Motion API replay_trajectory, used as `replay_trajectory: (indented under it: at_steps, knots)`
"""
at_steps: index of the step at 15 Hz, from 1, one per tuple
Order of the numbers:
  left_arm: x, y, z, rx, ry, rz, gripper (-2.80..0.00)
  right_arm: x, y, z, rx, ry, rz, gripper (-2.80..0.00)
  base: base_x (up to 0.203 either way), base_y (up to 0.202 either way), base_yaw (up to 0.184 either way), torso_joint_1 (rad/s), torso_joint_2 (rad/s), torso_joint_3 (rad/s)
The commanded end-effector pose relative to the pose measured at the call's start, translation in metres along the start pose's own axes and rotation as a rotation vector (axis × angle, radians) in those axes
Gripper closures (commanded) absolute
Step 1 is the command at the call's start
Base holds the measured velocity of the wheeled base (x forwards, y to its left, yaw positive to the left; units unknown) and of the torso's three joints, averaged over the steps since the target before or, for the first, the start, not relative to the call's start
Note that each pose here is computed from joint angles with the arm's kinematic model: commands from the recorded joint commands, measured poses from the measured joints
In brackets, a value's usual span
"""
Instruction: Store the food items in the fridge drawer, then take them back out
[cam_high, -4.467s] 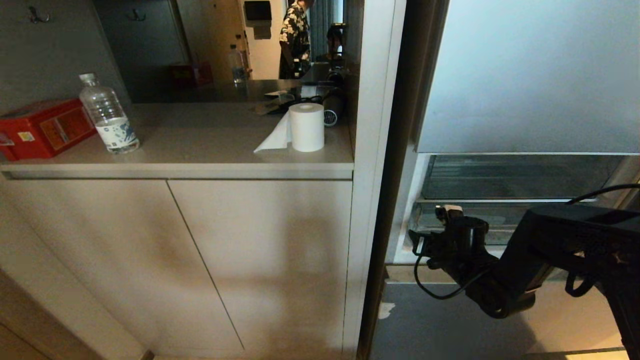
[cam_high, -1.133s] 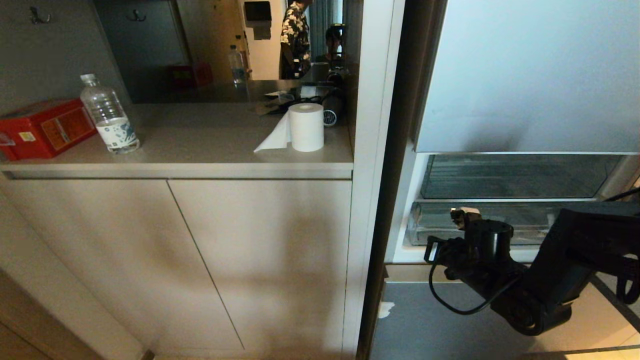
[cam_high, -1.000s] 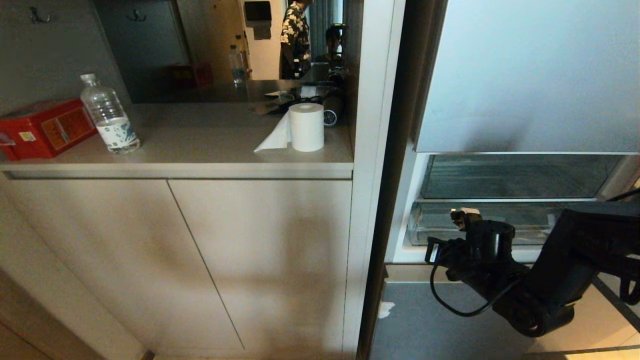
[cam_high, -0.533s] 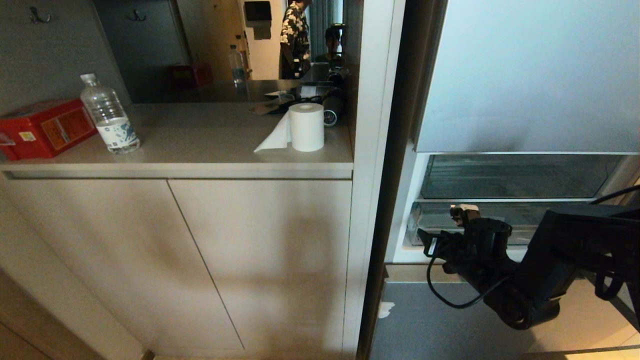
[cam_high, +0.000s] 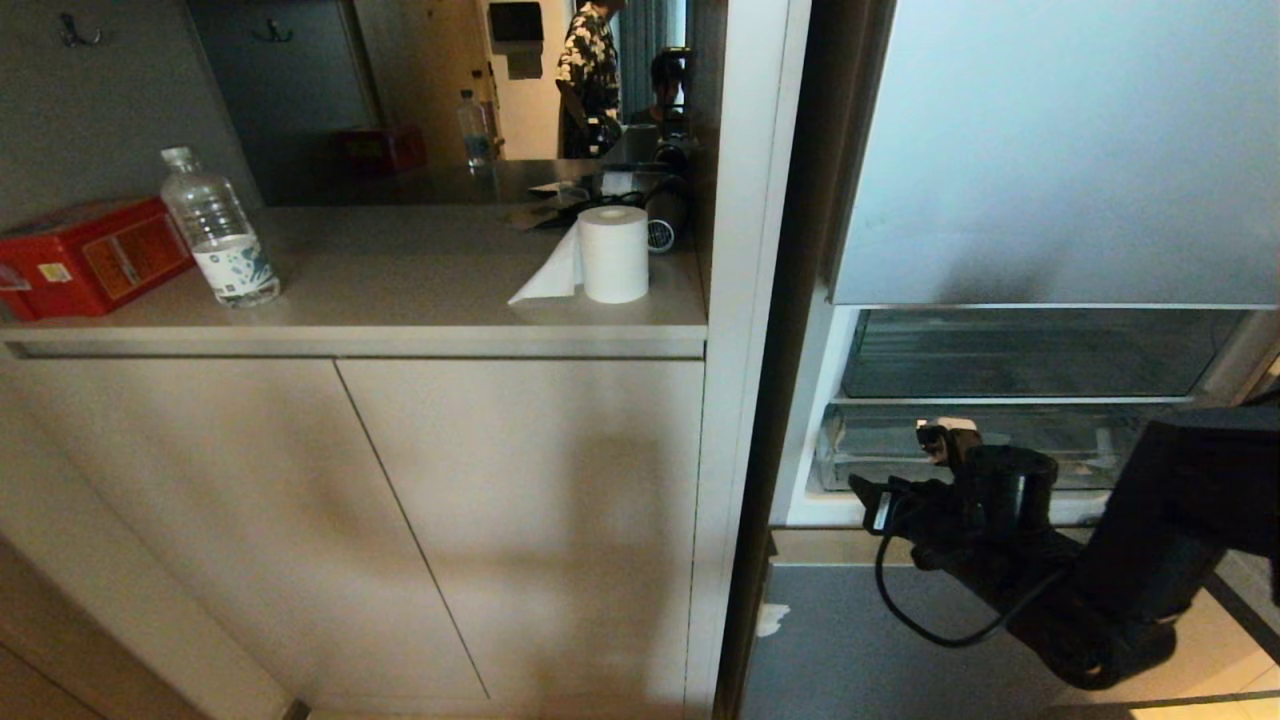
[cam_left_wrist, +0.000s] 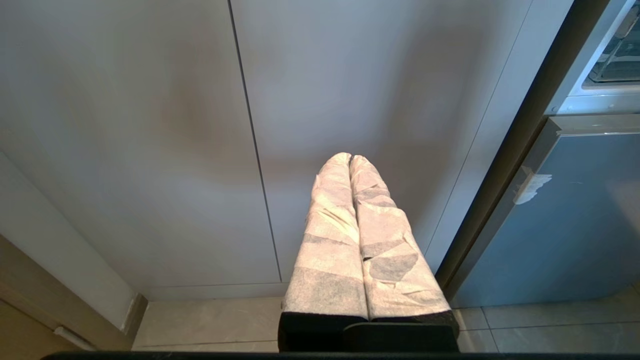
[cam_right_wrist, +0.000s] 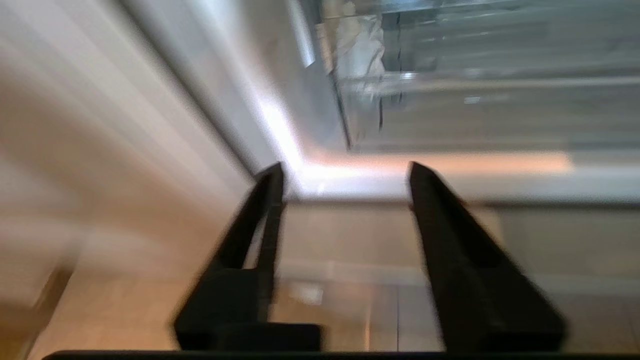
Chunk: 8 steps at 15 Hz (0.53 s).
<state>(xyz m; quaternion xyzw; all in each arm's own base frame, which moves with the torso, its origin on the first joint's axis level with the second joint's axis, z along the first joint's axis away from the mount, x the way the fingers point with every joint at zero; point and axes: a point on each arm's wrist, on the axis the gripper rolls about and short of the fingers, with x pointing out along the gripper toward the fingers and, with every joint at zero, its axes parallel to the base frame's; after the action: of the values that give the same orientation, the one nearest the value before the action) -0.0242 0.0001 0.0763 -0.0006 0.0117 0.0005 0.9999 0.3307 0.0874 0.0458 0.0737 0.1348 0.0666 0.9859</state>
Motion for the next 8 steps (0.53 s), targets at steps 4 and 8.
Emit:
replay_trajectory:
  at_steps: [4,8]
  knots:
    - [0.0,0.0,0.0,-0.001,-0.002,0.0,0.0,-0.179,-0.004,0.071,-0.056,-0.193,0.073,0.0,0.0,0.0,0.0,0.0,0.0,0.0]
    - [0.0,0.0,0.0,-0.002,-0.002,0.0,0.0,-0.279,-0.023,0.047,-0.111,-0.26,0.028,0.0,0.0,0.0,0.0,0.0,0.0,0.0]
